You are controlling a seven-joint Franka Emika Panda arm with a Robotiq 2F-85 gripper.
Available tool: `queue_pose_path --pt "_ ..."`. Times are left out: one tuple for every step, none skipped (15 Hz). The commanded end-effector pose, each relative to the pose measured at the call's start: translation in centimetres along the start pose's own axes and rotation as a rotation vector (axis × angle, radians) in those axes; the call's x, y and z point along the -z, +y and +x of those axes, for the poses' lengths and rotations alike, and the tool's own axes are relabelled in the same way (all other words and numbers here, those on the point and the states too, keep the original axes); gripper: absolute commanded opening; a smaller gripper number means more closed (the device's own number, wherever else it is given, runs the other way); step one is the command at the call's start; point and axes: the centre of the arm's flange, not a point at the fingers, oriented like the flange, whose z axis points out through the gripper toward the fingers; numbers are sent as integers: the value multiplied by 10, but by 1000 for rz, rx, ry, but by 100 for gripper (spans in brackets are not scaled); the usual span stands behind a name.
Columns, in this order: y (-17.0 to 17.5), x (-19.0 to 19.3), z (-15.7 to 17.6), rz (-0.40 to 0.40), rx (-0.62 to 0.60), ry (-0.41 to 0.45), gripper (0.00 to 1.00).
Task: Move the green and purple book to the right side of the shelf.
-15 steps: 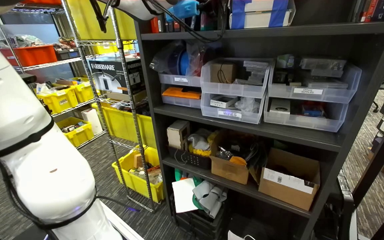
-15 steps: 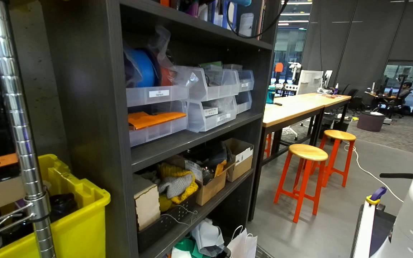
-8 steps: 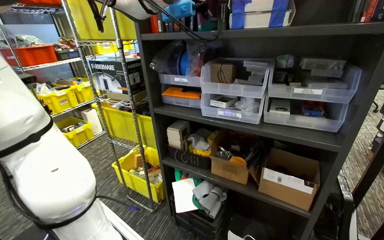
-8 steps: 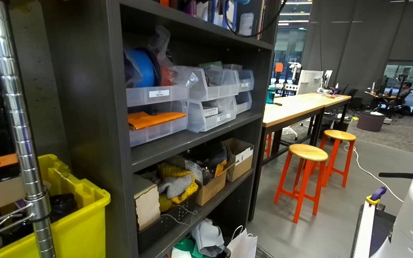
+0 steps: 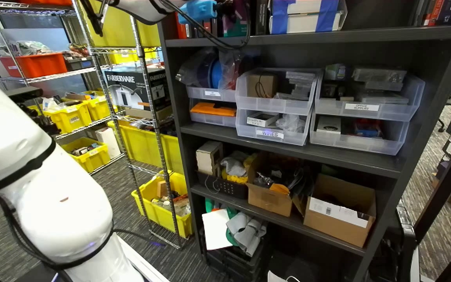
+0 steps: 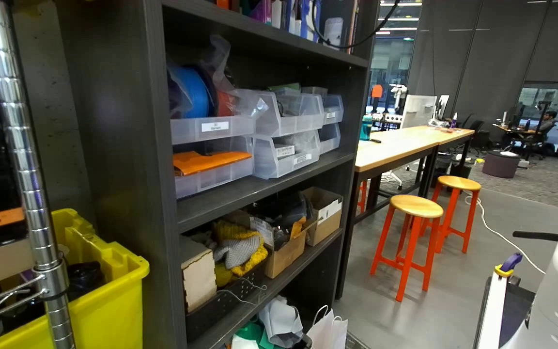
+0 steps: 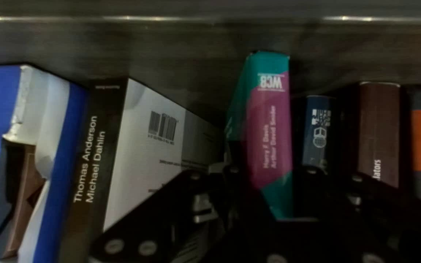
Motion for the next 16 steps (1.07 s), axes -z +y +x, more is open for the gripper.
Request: queue_pose_path --pt "-10 38 -25 -12 -21 -28 6" --pt "-11 44 -29 -16 -24 -33 6" --pt "-12 49 -33 -17 -30 -40 6" --pt "-13 54 -38 -20 -34 -46 6" --pt "-13 58 -41 -24 -38 -52 6" --pt "-13 63 -46 -28 -43 -58 6" --pt "-13 67 -49 -30 -48 -61 6" --pt "-13 71 -53 -33 -54 -63 6" --pt "-13 75 -56 -34 -60 -67 6" --pt "-12 78 -59 -36 -66 -70 6" --pt "-12 82 -62 -38 -72 -76 6" --pt "-12 83 -66 -39 -78 -83 6" --pt "-12 85 -70 -39 -85 -93 6" --pt "-12 86 -75 -39 -91 -103 6" --pt "-12 88 -78 -40 -96 -107 6" --pt "-11 91 -80 -42 -99 -108 6"
